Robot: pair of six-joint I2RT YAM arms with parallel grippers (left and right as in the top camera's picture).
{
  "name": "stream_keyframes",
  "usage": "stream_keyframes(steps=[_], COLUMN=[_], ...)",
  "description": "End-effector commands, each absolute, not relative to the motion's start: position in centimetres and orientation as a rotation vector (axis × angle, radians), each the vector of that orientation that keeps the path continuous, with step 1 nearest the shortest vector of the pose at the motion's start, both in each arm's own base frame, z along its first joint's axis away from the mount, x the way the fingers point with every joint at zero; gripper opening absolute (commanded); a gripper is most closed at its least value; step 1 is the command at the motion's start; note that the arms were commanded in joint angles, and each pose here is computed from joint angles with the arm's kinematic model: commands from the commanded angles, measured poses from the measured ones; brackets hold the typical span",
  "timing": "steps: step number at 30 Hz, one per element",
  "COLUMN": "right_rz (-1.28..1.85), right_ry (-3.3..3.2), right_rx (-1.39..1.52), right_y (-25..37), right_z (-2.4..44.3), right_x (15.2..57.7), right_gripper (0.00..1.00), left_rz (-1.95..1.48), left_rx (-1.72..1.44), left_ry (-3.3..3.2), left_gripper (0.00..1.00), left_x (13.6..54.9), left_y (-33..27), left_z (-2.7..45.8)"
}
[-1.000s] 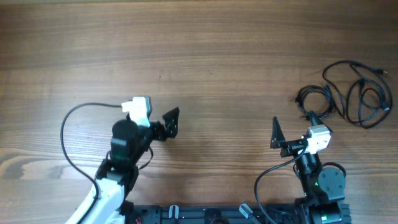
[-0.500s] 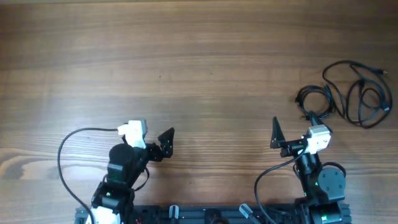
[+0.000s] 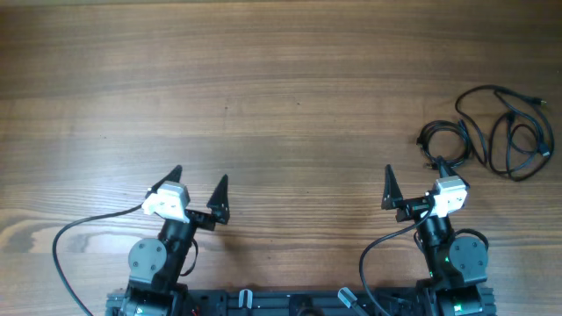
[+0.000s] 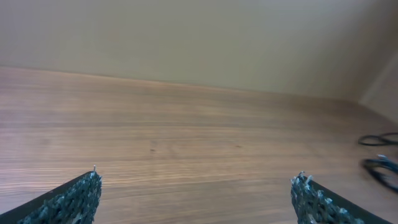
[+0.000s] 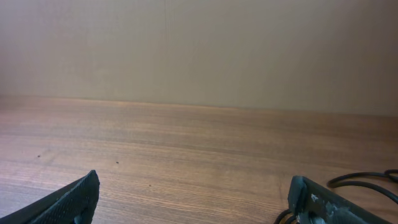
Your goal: Untangle cables
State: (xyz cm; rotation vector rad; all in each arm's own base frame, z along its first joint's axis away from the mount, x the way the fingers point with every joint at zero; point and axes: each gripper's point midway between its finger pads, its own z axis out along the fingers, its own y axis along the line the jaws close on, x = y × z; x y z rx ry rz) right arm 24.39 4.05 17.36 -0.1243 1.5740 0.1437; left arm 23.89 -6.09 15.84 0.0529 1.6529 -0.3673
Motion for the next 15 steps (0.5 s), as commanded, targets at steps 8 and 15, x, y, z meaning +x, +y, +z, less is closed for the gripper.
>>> stream_keyframes(steps=[8,15], right_rz=[0.146,0.146], right_ry=[1.563,1.563], right_rx=[-0.145,-0.145], right_y=[4.32,4.32], right_z=[17.57,17.57], right_x=[24.30,24.30], right_gripper=[1.00,1.00], left_rz=[-0.144,-0.144], left_rx=[0.149,0.150], left_ry=[1.639,1.636], left_gripper=[1.00,1.00], left_x=[24.28,24.28], left_y=[-3.93,-3.94], left_z=[15.69,15.78])
